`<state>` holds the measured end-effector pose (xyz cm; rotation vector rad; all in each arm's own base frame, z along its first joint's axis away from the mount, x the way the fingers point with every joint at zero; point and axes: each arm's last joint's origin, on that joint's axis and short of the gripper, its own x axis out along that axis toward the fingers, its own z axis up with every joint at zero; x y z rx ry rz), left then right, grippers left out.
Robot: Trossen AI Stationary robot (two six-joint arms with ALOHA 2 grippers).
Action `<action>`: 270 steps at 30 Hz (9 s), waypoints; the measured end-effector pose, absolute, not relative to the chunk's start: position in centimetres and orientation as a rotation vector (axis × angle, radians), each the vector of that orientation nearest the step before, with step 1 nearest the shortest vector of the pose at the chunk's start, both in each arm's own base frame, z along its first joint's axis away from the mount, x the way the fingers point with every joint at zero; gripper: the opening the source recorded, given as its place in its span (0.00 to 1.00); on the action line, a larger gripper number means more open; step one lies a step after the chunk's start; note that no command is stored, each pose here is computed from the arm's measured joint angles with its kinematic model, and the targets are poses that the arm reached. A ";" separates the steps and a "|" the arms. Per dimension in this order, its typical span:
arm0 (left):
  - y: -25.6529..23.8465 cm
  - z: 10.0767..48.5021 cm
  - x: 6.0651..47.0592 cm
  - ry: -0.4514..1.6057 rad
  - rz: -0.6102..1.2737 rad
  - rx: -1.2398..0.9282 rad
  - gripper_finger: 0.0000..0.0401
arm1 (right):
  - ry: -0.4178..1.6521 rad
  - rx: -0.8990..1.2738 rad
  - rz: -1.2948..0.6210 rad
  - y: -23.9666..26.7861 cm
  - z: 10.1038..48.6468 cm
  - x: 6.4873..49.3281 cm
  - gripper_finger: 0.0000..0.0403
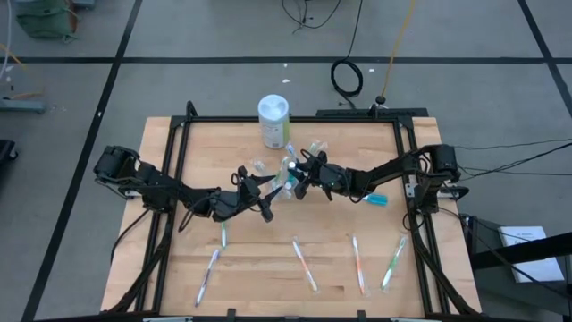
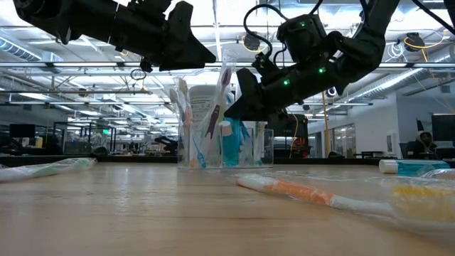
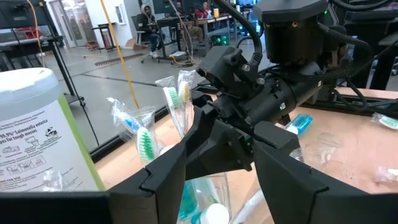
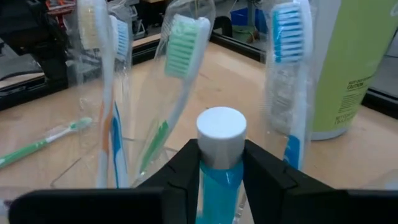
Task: Pick & Place toothbrushing station
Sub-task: Put the blue mouthwash into the transparent organizer, then put the orange toothbrush into the transparent organizer, then put the green toothbrush into the transparent organizer
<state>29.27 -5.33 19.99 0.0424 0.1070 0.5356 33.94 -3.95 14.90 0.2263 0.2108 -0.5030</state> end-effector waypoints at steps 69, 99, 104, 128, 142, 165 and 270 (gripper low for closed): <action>-5.3 20.0 29.3 0.106 0.535 0.035 0.49 | 0.345 0.042 -0.263 3.2 22.5 29.0 0.45; -5.3 20.0 29.3 0.106 0.535 0.035 0.49 | 0.328 0.041 -0.263 3.2 22.7 29.1 0.45; -5.3 20.0 29.3 0.106 0.535 0.035 0.49 | 0.345 0.036 -0.264 3.2 22.5 29.1 0.44; -6.7 23.2 25.7 0.202 0.316 -0.013 0.49 | 0.629 0.158 -0.159 3.0 23.5 22.2 0.44; -7.5 23.6 23.8 0.295 0.217 -0.067 0.49 | 0.757 0.330 -0.152 3.1 22.7 21.3 0.41; -7.5 23.4 23.9 0.300 0.221 -0.087 0.49 | 1.246 1.084 -0.208 9.7 14.8 19.1 0.41; -7.8 23.1 23.6 0.344 0.255 -0.226 0.49 | 0.230 0.056 -0.425 0.6 20.5 24.3 0.36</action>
